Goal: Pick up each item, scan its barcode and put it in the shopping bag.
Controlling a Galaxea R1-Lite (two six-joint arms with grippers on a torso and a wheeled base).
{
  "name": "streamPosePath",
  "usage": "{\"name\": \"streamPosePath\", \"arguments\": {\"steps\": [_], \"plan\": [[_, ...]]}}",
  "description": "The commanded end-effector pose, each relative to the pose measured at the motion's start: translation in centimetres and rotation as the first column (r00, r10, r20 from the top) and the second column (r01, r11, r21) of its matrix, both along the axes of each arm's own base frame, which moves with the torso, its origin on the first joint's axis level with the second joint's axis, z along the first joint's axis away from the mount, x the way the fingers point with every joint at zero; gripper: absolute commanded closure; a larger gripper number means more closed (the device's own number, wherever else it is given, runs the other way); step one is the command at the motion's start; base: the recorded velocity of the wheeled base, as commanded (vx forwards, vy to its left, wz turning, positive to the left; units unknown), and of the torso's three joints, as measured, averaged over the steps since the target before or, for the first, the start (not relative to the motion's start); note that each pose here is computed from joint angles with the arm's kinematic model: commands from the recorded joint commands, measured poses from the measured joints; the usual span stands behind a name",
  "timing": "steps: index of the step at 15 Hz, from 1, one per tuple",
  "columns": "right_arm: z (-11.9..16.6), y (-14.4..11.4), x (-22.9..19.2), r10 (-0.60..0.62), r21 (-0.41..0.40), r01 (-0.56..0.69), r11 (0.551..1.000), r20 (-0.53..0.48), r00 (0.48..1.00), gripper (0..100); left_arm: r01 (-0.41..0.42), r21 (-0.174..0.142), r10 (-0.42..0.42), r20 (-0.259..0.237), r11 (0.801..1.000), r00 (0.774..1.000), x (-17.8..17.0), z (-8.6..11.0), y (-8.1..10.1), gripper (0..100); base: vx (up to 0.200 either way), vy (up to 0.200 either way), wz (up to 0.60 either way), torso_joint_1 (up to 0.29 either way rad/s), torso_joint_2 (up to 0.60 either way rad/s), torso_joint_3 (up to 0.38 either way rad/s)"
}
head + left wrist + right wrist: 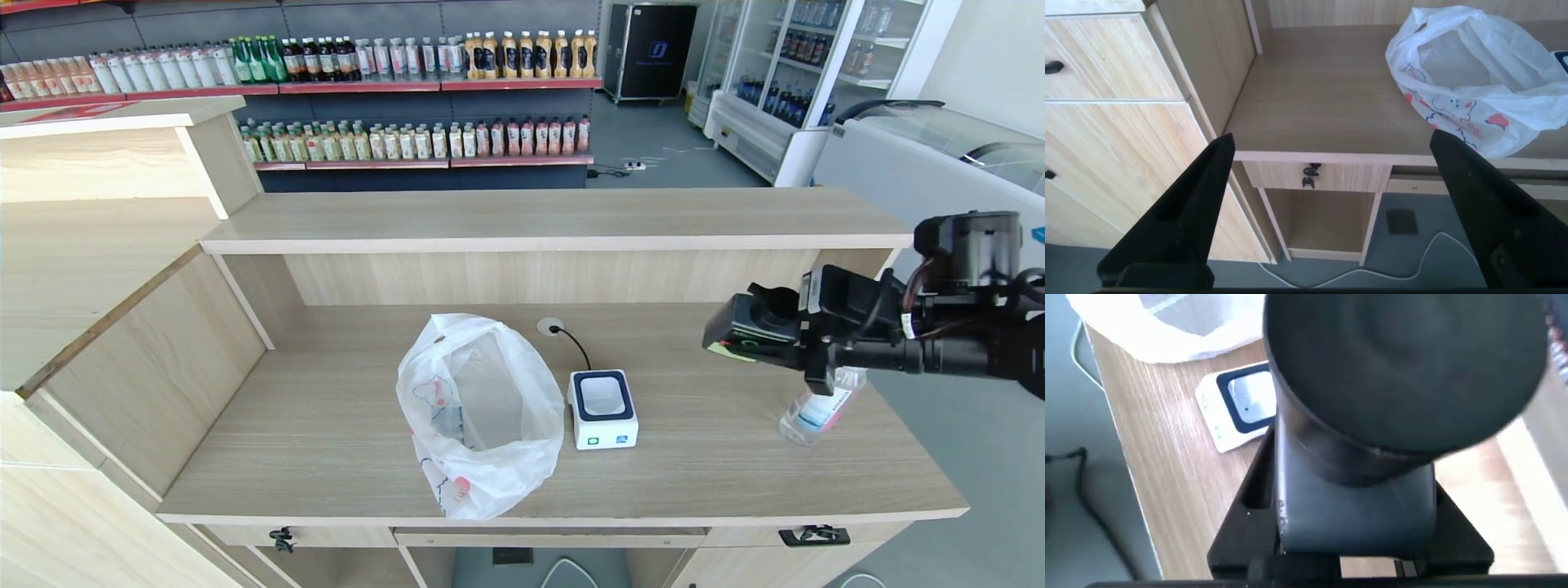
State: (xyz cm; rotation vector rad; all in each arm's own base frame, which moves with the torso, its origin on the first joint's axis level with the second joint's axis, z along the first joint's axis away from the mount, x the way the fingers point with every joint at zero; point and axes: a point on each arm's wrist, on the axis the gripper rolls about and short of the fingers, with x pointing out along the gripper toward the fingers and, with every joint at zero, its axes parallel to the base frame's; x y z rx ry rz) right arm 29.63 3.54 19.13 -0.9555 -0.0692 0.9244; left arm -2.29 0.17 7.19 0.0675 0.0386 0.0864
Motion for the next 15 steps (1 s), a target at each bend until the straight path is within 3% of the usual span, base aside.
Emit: {"name": "streamPosePath", "arguments": {"steps": [1, 2, 3, 4, 8, 9, 10, 11, 14, 15], "plan": [[6.9, 0.6, -8.0, 0.265, -0.237, -0.188, 0.953, 0.354, 0.897, 100, -0.001, 0.0, 0.001, 0.0, 1.0, 1.0, 0.0, 0.0, 0.0, 0, 0.0, 0.0, 0.0, 0.0, 0.0, 0.0], [7.3, 0.7, -8.6, 0.345, -0.346, -0.196, 0.917, 0.447, 0.825, 100, -0.001, 0.0, 0.001, 0.0, 1.0, 1.0, 0.0, 0.0, 0.0, 0, 0.0, 0.0, 0.0, 0.0, 0.0, 0.0], [8.2, 0.8, -9.1, 0.48, -0.506, -0.173, 0.845, 0.577, 0.661, 100, 0.0, 0.0, 0.0, 0.0, 1.0, 1.0, 0.0, 0.0, 0.0, 0, 0.0, 0.0, 0.0, 0.0, 0.0, 0.0], [8.3, 1.0, -9.3, 0.565, -0.588, -0.155, 0.794, 0.619, 0.546, 100, 0.0, 0.0, 0.0, 0.0, 1.0, 1.0, 0.0, 0.0, 0.0, 0, 0.0, 0.0, 0.0, 0.0, 0.0, 0.0], [7.7, 3.1, -10.5, 0.755, -0.763, -0.046, 0.645, 0.626, 0.197, 100, -0.001, 0.0, 0.001, 0.0, 1.0, 1.0, 0.0, 0.0, 0.0, 0, 0.0, 0.0, 0.0, 0.0, 0.0, 0.0], [7.8, 3.4, -10.4, 0.765, -0.771, -0.013, 0.636, 0.629, 0.139, 100, -0.001, 0.0, 0.001, 0.0, 1.0, 1.0, 0.0, 0.0, 0.0, 0, 0.0, 0.0, 0.0, 0.0, 0.0, 0.0], [7.8, 3.5, -10.4, 0.765, -0.771, -0.01, 0.637, 0.63, 0.132, 100, 0.0, 0.0, 0.0, 0.0, 1.0, 1.0, 0.0, 0.0, 0.0, 0, 0.0, 0.0, 0.0, 0.0, 0.0, 0.0], [8.0, 4.0, -9.8, 0.753, -0.757, 0.038, 0.653, 0.653, 0.076, 100, -0.001, 0.0, 0.001, 0.0, 1.0, 1.0, 0.0, 0.0, 0.0, 0, 0.0, 0.0, 0.0, 0.0, 0.0, 0.0], [8.7, 5.0, -10.0, 0.739, -0.737, 0.064, 0.673, 0.674, -0.01, 100, 0.0, 0.0, 0.0, 0.0, 1.0, 1.0, 0.0, 0.0, 0.0, 0, 0.0, 0.0, 0.0, 0.0, 0.0, 0.0], [8.4, 5.5, -10.5, 0.733, -0.729, 0.075, 0.68, 0.677, -0.064, 100, -0.001, 0.0, 0.001, 0.0, 1.0, 1.0, 0.0, 0.0, 0.0, 0, 0.0, 0.0, 0.0, 0.0, 0.0, 0.0]]}}
